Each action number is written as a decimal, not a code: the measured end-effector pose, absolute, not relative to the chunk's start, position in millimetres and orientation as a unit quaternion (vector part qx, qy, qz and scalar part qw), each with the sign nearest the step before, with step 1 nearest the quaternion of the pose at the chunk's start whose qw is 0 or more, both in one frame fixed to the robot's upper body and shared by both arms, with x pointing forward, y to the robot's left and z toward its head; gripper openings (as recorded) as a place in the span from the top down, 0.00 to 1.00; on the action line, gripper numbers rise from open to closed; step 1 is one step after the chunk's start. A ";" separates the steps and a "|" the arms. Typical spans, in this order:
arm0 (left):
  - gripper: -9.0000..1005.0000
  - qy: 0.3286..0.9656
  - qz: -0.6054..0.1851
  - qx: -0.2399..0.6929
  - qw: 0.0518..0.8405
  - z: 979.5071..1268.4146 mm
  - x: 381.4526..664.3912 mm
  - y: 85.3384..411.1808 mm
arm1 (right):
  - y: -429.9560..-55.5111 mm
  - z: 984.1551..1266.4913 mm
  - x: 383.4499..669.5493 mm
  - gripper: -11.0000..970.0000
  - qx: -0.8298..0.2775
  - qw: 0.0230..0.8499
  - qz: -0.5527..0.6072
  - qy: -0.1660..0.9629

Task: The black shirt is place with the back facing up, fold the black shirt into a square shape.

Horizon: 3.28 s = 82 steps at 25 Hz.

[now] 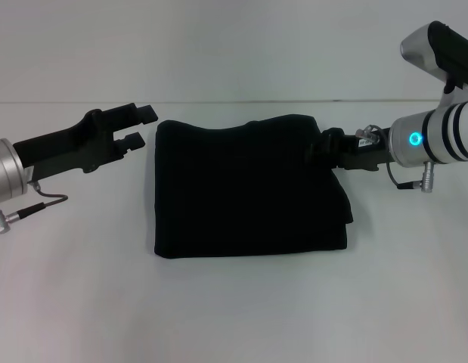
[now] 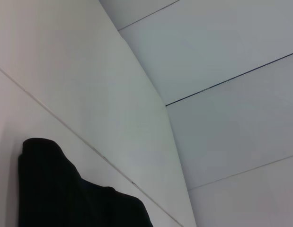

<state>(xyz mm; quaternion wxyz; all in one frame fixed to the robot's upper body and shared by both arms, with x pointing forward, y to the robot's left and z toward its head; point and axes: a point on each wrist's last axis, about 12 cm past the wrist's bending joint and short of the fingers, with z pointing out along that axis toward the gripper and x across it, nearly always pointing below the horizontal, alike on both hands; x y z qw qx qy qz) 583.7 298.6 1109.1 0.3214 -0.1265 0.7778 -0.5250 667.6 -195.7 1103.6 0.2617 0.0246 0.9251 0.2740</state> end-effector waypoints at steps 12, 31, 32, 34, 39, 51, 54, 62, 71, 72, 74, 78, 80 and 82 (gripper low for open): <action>0.33 0.775 -0.527 -0.128 0.324 1110.2 584.9 298.6 | -197.1 1112.1 671.7 0.53 0.021 0.269 0.276 0.922; 0.33 0.776 -0.523 -0.134 0.326 1109.1 586.1 300.5 | -215.1 1111.6 669.7 0.53 0.017 0.262 0.265 0.928; 0.33 0.776 -0.523 -0.135 0.326 1108.9 586.1 300.4 | -216.4 1111.1 669.2 0.53 0.019 0.262 0.264 0.928; 0.33 0.776 -0.523 -0.135 0.325 1108.5 586.1 300.0 | -216.5 1108.6 667.5 0.53 0.021 0.261 0.264 0.928; 0.33 0.776 -0.525 -0.135 0.324 1108.4 587.0 298.3 | -210.5 1101.6 663.6 0.53 0.024 0.257 0.267 0.928; 0.33 0.776 -0.523 -0.139 0.325 1107.6 587.9 298.7 | -202.8 1099.0 663.4 0.53 0.032 0.264 0.272 0.925; 0.33 0.776 -0.523 -0.139 0.325 1107.6 587.9 298.7 | -200.4 1100.8 664.5 0.54 0.032 0.266 0.276 0.923; 0.33 0.776 -0.520 -0.139 0.327 1108.4 589.5 299.0 | -197.7 1103.9 666.2 0.54 0.032 0.270 0.282 0.920; 0.33 0.776 -0.520 -0.137 0.329 1110.2 591.8 297.5 | -196.7 1104.4 666.1 0.54 0.030 0.268 0.283 0.920; 0.33 0.776 -0.520 -0.137 0.329 1110.2 591.8 297.5 | -196.5 1103.9 665.8 0.54 0.030 0.267 0.283 0.920; 0.33 0.776 -0.520 -0.137 0.329 1110.2 591.9 297.6 | -195.9 1103.1 665.3 0.54 0.030 0.267 0.283 0.921; 0.33 0.776 -0.520 -0.137 0.329 1110.5 592.2 297.2 | -194.4 1103.6 665.0 0.54 0.027 0.264 0.285 0.921; 0.33 0.776 -0.520 -0.137 0.329 1110.6 592.3 297.1 | -193.8 1103.9 665.1 0.58 0.025 0.264 0.284 0.921; 0.33 0.776 -0.520 -0.137 0.329 1110.6 592.3 297.2 | -194.3 1104.2 665.4 0.61 0.024 0.264 0.284 0.922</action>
